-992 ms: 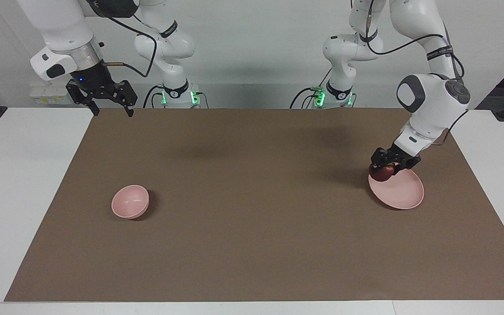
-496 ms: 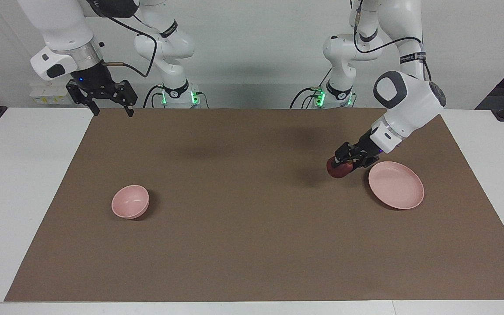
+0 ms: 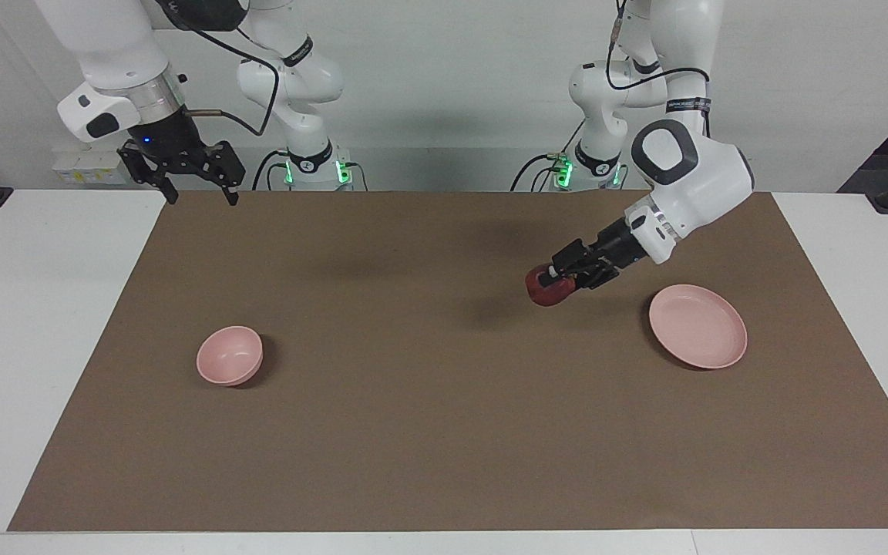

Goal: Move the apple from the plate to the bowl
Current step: 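Lift the apple with the left gripper and carry it toward the table center, then hold the apple with the left gripper while the right gripper reaches it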

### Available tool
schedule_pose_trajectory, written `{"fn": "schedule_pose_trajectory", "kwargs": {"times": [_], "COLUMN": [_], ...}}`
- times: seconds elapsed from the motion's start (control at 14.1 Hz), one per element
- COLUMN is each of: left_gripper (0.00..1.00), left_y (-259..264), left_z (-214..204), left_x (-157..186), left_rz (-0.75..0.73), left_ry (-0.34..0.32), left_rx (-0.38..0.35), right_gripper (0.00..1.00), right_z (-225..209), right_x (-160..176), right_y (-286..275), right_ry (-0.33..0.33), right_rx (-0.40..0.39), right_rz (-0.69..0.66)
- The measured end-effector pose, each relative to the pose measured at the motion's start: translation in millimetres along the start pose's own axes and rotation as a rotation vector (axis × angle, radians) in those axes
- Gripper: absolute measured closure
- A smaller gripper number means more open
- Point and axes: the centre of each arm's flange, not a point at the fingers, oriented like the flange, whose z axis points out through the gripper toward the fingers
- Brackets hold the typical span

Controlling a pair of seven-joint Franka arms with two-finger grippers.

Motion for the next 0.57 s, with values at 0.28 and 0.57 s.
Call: {"fn": "schedule_pose_trajectory", "kwargs": {"times": [0.28,0.57], "left_gripper": [0.25,0.25], "left_y": [33.0,55.8], "left_z": [21.1,42.3], "left_x": [-18.1,-38.6], "left_rz": [-0.062,-0.071], "left_ry": [0.054,0.085], "left_rx": [-0.155,-0.264], "right_gripper": [0.0,0.0], "right_z": [2.3,13.5], "right_x": [-1.4,-4.0], "right_y": [-1.2,-12.7], "right_ry": [-0.006,-0.012], "right_rx": [0.0,0.0], "right_rz": [-0.002,-0.023]}}
